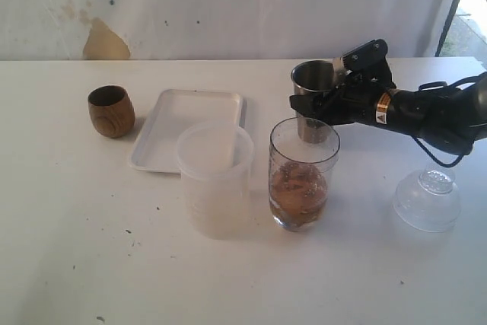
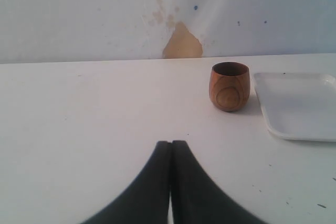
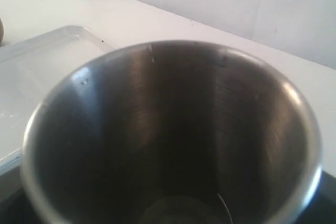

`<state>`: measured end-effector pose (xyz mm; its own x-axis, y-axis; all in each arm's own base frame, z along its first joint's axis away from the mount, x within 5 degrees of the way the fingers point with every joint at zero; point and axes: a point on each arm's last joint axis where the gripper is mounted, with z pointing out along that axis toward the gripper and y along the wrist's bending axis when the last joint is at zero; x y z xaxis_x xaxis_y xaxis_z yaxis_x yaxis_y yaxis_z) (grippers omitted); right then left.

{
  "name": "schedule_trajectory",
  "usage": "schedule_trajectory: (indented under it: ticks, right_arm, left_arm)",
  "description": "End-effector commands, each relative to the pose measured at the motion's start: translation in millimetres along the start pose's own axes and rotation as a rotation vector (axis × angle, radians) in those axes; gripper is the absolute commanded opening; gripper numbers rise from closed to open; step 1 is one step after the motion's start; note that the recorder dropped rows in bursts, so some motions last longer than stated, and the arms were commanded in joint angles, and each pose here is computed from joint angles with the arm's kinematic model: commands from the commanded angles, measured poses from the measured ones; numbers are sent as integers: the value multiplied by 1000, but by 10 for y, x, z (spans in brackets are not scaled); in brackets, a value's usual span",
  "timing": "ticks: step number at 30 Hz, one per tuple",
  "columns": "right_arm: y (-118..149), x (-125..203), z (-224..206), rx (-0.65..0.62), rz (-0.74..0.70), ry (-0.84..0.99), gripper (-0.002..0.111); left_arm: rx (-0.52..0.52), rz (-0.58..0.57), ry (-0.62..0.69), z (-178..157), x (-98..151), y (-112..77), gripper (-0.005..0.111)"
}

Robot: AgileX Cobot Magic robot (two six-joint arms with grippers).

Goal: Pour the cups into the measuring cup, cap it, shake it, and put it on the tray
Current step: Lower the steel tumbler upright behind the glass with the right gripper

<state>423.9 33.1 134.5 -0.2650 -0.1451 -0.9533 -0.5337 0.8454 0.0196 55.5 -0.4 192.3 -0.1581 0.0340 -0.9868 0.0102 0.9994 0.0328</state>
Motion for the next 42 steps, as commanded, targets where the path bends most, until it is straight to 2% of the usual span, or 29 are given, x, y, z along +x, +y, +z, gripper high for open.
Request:
schedule_trajectory:
  ticks: [1, 16, 24, 27, 42]
  right_arm:
    - [2, -63, -3, -5, 7, -34, 75]
    - [18, 129, 72, -40, 37, -30, 76]
    - [20, 188, 91, -45, 46, -23, 99]
    - [20, 192, 91, -44, 44, -18, 105]
    - [58, 146, 74, -84, 4, -25, 105]
  left_arm:
    - [0, -3, -10, 0, 5, 0, 0]
    - [0, -3, -10, 0, 5, 0, 0]
    - [0, -3, -10, 0, 5, 0, 0]
    - [0, -3, -10, 0, 5, 0, 0]
    - [0, -3, -10, 0, 5, 0, 0]
